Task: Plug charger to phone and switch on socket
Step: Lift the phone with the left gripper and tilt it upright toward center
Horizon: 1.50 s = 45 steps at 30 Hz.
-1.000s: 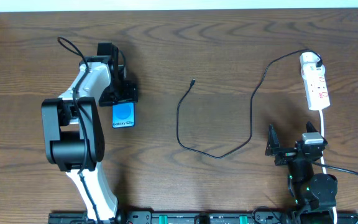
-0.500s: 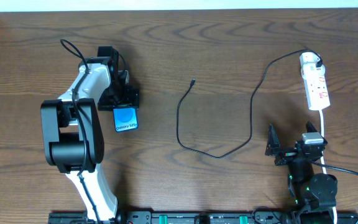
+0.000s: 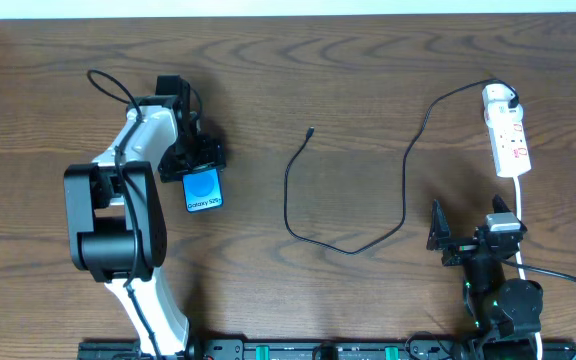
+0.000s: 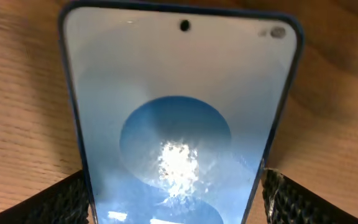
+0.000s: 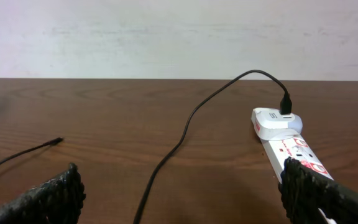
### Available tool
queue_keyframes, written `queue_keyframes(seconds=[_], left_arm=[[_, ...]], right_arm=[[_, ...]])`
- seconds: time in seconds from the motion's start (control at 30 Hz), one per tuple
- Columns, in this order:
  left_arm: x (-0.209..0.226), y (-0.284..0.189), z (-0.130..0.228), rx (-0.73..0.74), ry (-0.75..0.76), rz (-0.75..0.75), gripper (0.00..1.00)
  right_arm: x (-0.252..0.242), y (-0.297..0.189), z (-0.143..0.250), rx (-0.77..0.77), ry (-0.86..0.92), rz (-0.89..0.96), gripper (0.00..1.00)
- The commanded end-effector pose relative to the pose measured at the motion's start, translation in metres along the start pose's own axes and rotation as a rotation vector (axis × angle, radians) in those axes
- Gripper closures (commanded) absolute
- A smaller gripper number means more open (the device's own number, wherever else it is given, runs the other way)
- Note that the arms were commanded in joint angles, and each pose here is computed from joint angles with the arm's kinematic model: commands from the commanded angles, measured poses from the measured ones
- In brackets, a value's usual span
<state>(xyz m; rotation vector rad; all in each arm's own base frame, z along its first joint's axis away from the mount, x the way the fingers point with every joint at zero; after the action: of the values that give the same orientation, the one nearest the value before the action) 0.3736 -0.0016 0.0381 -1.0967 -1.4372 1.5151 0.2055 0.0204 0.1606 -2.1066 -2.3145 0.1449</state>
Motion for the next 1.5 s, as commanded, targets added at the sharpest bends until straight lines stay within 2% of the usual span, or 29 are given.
queue_keyframes(seconds=[0.0,0.3,0.53,0.8,1.17,1.33,1.47], left_arm=[[0.009,0.025,0.016,0.057,-0.075,-0.043,0.12],[0.002,0.034,0.026,0.036,-0.01,-0.127,0.14],[0.001,0.034,0.026,0.036,-0.008,-0.127,0.32],[-0.005,0.012,0.015,-0.008,-0.007,-0.107,0.33],[-0.036,-0.075,0.016,-0.15,-0.006,0.14,0.33],[-0.052,-0.081,0.033,-0.045,-0.063,0.277,0.34],[-0.068,-0.087,0.047,0.057,-0.101,0.413,0.37]], right_arm=[[0.0,0.0,0.001,0.001,-0.004,0.003,0.01],[0.0,0.0,0.001,0.001,-0.004,0.003,0.01],[0.0,0.0,0.001,0.001,-0.004,0.003,0.01],[0.0,0.0,0.001,0.001,-0.004,0.003,0.01],[0.0,0.0,0.001,0.001,-0.004,0.003,0.01],[0.0,0.0,0.001,0.001,-0.005,0.003,0.01],[0.0,0.0,0.001,0.001,-0.004,0.003,0.01]])
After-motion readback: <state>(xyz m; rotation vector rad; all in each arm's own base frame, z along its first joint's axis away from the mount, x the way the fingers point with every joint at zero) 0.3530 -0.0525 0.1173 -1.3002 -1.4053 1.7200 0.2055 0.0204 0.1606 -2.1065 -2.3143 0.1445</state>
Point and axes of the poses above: each gripper's point midway between its finger pads, its own y axis out along the fingers, its own x axis along the line the jaws close on, z = x × y, the point moved 4 cm from there along -y, back along the fingers, and after that the axes turned 5 degrees about -y, right-handed, at the moved point
